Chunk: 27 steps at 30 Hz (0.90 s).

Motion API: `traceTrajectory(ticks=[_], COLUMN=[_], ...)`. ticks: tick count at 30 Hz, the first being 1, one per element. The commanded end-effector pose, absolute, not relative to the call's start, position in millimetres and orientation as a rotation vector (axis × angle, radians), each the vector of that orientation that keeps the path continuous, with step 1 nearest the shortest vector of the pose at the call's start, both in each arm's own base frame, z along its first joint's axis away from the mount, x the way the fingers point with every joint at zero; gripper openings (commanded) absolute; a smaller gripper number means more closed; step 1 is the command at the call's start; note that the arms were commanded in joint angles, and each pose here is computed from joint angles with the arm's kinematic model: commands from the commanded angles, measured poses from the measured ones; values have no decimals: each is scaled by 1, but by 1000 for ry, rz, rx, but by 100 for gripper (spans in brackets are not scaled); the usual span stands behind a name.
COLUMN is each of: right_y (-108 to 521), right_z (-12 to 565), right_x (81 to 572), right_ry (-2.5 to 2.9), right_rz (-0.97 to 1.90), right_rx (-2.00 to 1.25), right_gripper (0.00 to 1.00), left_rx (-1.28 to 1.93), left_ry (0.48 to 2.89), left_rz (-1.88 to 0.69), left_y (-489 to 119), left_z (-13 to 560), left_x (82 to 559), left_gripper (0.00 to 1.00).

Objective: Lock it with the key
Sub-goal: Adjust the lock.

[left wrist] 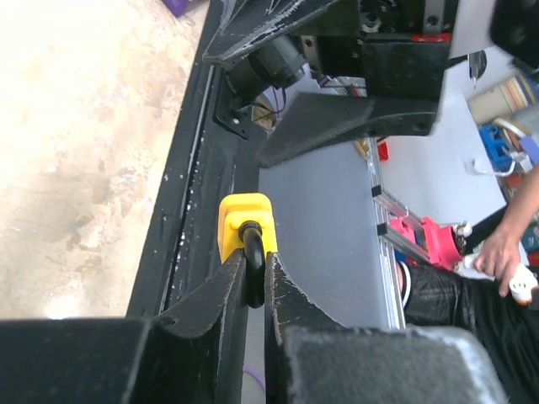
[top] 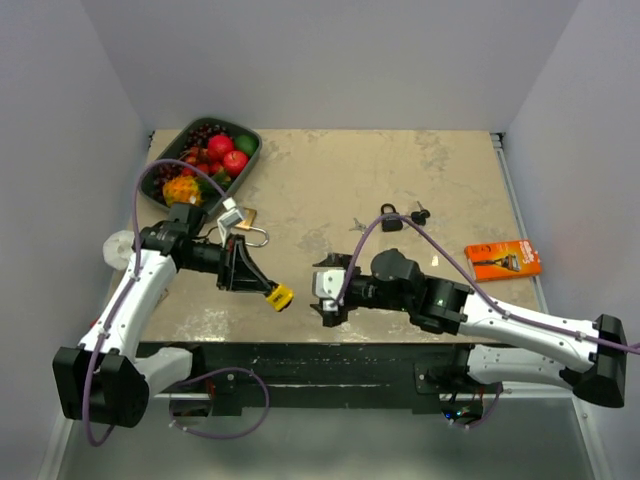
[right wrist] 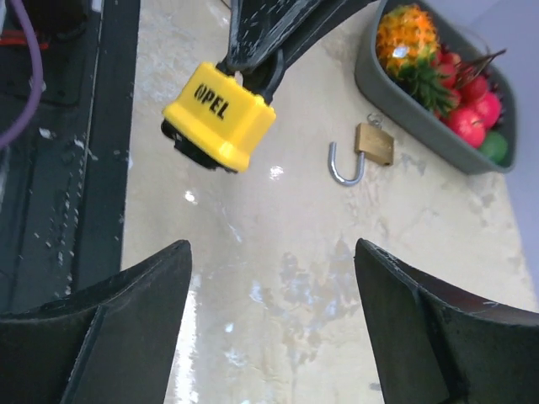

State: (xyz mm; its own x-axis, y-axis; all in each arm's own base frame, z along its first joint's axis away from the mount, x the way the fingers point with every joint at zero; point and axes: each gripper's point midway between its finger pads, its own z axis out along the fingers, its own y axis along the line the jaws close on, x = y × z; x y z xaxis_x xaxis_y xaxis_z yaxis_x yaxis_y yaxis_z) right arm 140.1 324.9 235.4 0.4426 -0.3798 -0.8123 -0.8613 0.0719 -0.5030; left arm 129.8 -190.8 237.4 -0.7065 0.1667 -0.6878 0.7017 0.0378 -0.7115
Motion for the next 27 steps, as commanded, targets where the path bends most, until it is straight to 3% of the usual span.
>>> traceTrajectory(ticks=[1, 6, 7, 12, 22, 27], right_y=[339, 361, 363, 375, 399, 409], right_z=[273, 283, 288, 282, 279, 279], right_x=[146, 155, 158, 168, 162, 167], right_ry=[1356, 1452, 1451, 1475, 1387, 1355], right_rz=[716, 785, 784, 753, 759, 718], right_rx=[-1291, -1194, -1179, -1183, -1340, -1370], right_gripper=[83, 85, 86, 86, 88, 81], left_rx=[787, 652, 488, 396, 212, 210], left_ry=[1734, 1896, 2024, 1934, 1985, 2008], left_rz=[-1850, -1716, -1728, -1661, -1604, -1611], left_y=[-187, -176, -176, -178, -179, -183], left_z=[276, 259, 252, 264, 266, 262], left_x=[136, 160, 157, 155, 172, 171], left_gripper=[0, 0, 0, 0, 0, 0])
